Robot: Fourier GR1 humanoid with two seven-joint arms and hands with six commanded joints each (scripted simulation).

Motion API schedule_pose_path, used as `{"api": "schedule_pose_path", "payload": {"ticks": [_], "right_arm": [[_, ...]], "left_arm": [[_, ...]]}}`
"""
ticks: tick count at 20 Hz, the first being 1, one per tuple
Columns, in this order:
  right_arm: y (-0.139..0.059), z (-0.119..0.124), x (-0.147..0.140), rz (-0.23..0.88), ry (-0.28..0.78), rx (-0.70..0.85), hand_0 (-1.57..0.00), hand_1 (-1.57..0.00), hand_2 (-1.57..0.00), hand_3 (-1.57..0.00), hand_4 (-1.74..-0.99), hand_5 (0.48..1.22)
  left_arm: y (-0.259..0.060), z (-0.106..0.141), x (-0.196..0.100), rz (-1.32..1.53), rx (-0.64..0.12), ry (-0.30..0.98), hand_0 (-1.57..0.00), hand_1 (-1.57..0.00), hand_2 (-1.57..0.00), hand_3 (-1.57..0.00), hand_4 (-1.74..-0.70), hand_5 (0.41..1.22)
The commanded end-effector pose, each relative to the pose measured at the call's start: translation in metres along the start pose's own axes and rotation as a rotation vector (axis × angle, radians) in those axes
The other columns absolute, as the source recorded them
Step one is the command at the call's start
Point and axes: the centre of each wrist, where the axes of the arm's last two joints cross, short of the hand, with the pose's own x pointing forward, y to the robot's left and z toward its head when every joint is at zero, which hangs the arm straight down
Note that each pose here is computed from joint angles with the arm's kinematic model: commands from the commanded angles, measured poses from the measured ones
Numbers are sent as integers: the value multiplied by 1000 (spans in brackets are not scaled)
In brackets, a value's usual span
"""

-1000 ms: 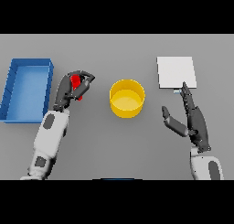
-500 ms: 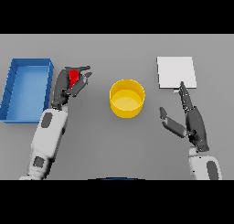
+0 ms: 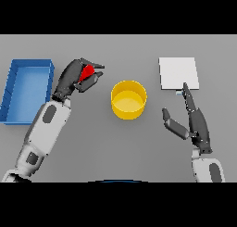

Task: Pick up the red beaker and tilt it to pour out 1 green nut into yellow bowl. Pick up the yellow bowl and place it on the metallic measuring scale.

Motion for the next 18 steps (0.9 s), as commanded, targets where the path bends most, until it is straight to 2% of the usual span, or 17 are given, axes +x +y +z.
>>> {"api": "schedule_pose_path", "payload": {"ticks": [1, 3, 6, 10, 14, 15, 17, 18], "right_arm": [[2, 2, 3, -7, 2, 1, 1, 1, 1, 1, -1243, 700], [0, 3, 1, -5, 20, 7, 1, 1, 1, 1, -1243, 710], [0, 6, 1, 0, 14, 10, 1, 1, 1, 1, -1254, 717], [6, 3, 2, -22, 15, 10, 1, 1, 1, 1, -1267, 721], [1, 3, 1, -28, 11, 6, 1, 1, 1, 1, -1264, 717], [2, 6, 1, -29, -13, 10, 1, 1, 1, 1, -1261, 715], [1, 1, 1, -33, 14, 0, 1, 1, 1, 1, -1258, 697], [3, 0, 0, -31, 11, 8, 1, 1, 1, 1, -1253, 688]], "left_arm": [[-1, -1, 2, -20, -12, 0, -1563, -1563, -1563, -1563, -1733, 1115], [1, -5, 8, -50, -28, -5, -1563, -1563, -1563, -1563, -1733, 1113], [-3, -13, 16, -264, -97, -28, -1567, -1567, -1567, -1567, -1737, 1112], [-11, -27, 31, -608, -189, -95, -1569, -1569, -1569, -1569, -1739, 1152], [-15, -47, 51, -864, -295, -159, -1570, -1570, -1570, -1570, -1740, 1193], [-14, -49, 53, -914, -336, -184, -1570, -1570, -1570, -1570, -1690, 1198], [-19, -55, 61, -1041, -398, -201, -1571, -1571, -1571, -1571, -1613, 1206], [-22, -59, 68, -1114, -429, -196, -1571, -1571, -1571, -1571, -1637, 1209]]}}
